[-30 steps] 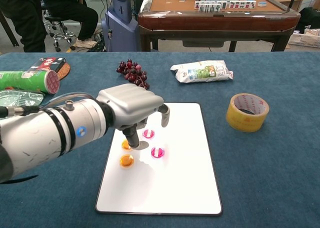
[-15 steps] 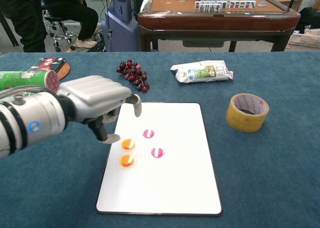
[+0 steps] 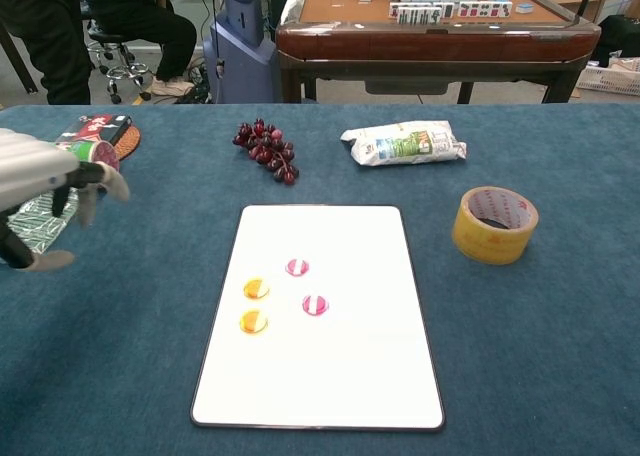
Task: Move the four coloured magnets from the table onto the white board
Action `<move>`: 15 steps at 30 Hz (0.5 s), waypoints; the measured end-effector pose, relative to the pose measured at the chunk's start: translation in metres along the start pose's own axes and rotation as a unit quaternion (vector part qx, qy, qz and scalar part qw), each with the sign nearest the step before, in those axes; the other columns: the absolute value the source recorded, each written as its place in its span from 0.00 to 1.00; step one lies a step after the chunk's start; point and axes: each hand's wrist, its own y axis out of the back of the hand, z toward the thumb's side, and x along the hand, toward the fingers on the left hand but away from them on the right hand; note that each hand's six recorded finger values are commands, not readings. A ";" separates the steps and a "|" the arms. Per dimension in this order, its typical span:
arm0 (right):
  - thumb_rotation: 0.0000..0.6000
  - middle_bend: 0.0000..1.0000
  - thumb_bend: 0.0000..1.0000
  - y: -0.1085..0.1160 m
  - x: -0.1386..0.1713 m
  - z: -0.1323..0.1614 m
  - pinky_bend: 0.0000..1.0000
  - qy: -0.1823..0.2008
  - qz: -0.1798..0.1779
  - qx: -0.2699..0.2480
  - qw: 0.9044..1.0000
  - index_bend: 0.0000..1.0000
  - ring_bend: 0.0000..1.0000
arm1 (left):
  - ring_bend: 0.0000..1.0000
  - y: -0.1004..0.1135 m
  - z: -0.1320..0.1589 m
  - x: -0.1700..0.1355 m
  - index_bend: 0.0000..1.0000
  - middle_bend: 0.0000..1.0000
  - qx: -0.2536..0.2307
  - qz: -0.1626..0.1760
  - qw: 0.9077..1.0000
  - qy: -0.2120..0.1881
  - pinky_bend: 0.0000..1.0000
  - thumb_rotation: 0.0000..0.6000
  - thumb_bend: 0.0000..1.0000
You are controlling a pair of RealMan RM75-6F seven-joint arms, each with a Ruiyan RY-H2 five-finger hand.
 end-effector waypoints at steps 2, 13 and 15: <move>1.00 0.34 0.16 -0.004 -0.001 0.002 0.44 0.001 0.005 0.005 1.000 0.39 0.31 | 0.38 -0.001 -0.019 -0.010 0.27 0.38 -0.006 0.010 1.000 0.021 0.66 1.00 0.32; 1.00 0.34 0.16 -0.023 -0.008 0.015 0.44 0.012 0.025 0.032 0.999 0.39 0.31 | 0.36 0.004 -0.098 -0.069 0.28 0.38 -0.019 0.051 0.993 0.105 0.56 1.00 0.32; 1.00 0.34 0.16 -0.026 -0.009 0.017 0.44 0.015 0.027 0.034 0.999 0.39 0.31 | 0.36 0.003 -0.104 -0.081 0.28 0.38 -0.028 0.054 0.991 0.115 0.56 1.00 0.32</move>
